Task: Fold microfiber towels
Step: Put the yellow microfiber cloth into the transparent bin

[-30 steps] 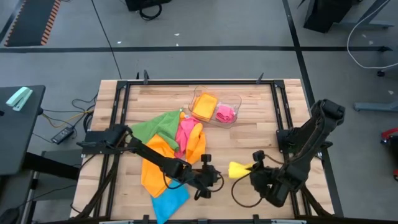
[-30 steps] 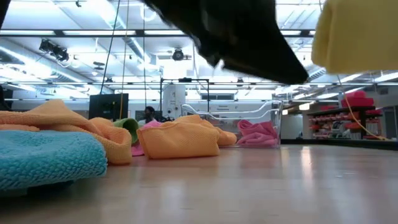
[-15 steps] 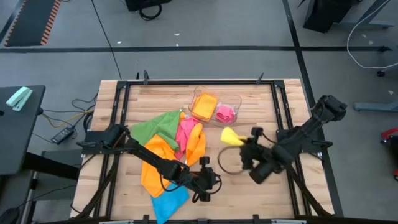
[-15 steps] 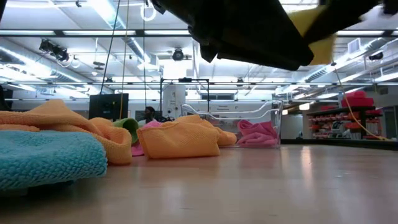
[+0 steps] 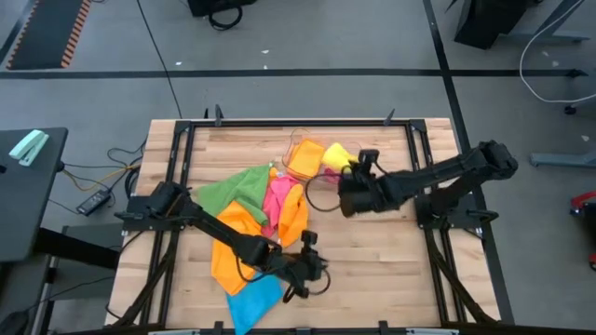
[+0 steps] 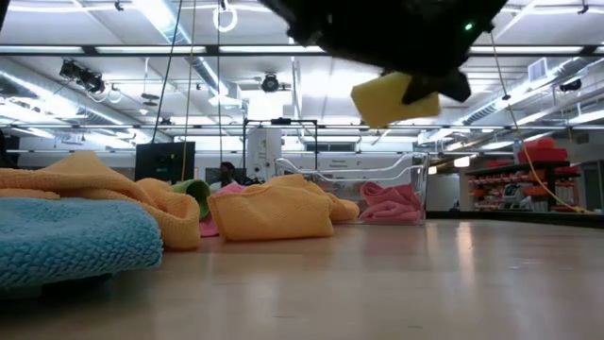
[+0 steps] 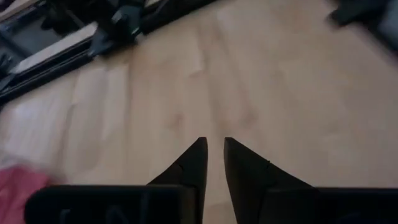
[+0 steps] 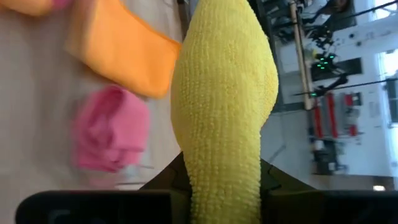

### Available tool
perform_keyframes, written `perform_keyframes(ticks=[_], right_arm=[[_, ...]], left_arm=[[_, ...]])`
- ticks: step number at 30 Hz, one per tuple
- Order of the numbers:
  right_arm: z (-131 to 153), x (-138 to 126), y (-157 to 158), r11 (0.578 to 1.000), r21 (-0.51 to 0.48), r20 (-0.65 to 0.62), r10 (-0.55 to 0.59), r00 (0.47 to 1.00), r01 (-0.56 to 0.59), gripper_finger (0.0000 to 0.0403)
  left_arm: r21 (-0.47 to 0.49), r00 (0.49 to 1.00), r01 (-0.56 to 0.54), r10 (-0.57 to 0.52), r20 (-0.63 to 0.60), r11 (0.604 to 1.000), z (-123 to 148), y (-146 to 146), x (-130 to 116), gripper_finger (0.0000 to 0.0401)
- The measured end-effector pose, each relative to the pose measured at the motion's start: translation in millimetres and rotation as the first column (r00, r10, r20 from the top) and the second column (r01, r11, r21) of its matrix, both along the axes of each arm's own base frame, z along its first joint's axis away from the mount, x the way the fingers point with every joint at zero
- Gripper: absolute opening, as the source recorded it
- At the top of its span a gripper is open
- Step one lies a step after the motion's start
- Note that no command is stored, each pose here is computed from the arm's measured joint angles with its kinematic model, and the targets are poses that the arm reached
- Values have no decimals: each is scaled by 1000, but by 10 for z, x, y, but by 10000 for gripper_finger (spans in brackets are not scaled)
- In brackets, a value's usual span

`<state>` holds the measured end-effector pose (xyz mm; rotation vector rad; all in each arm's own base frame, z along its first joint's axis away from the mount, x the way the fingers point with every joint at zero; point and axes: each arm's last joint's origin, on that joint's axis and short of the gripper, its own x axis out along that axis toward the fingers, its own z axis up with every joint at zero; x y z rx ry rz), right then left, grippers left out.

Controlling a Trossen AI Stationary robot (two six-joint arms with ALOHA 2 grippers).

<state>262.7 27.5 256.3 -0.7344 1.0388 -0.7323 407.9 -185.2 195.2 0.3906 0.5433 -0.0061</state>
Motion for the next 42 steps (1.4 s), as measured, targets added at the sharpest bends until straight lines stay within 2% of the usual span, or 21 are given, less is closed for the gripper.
perform_keyframes(ticks=[3, 7, 13, 18, 20, 25, 33, 37, 42], right_arm=[[19, 69, -190, 1000, -31, -63, 4, 998, -6, 79], [41, 159, -417, 999, 2, -96, 37, 995, -37, 79], [68, 293, -707, 994, 75, -21, 83, 996, -81, 79], [61, 456, -861, 985, 95, 80, 138, 987, -145, 79], [-8, 504, -899, 983, 98, 60, 149, 987, -154, 79], [-223, 699, -1014, 982, 60, 19, 178, 984, -179, 79], [-564, 963, -1174, 980, -12, -16, 199, 980, -199, 78], [-713, 1025, -1224, 980, -23, -40, 195, 980, -196, 78], [-874, 1056, -1248, 980, -7, -84, 199, 976, -200, 78]], left_arm=[[26, 999, -30, 31, -43, 999, -15, 130, 17, 53], [66, 990, -40, 49, -136, 997, -9, 217, -56, 41], [117, 961, -28, 59, -270, 993, 133, 260, -288, 17], [125, 947, -34, 72, -313, 992, 68, 368, -525, 9], [123, 938, -50, 89, -335, 991, 0, 428, -654, 11], [94, 957, -74, 98, -272, 993, -4, 560, -925, 22], [17, 981, -107, 109, -161, 994, 120, 788, -1305, 7], [-18, 987, -109, 107, -118, 994, 182, 875, -1511, 19], [-64, 993, -114, 111, -41, 991, 233, 940, -1654, 29]])
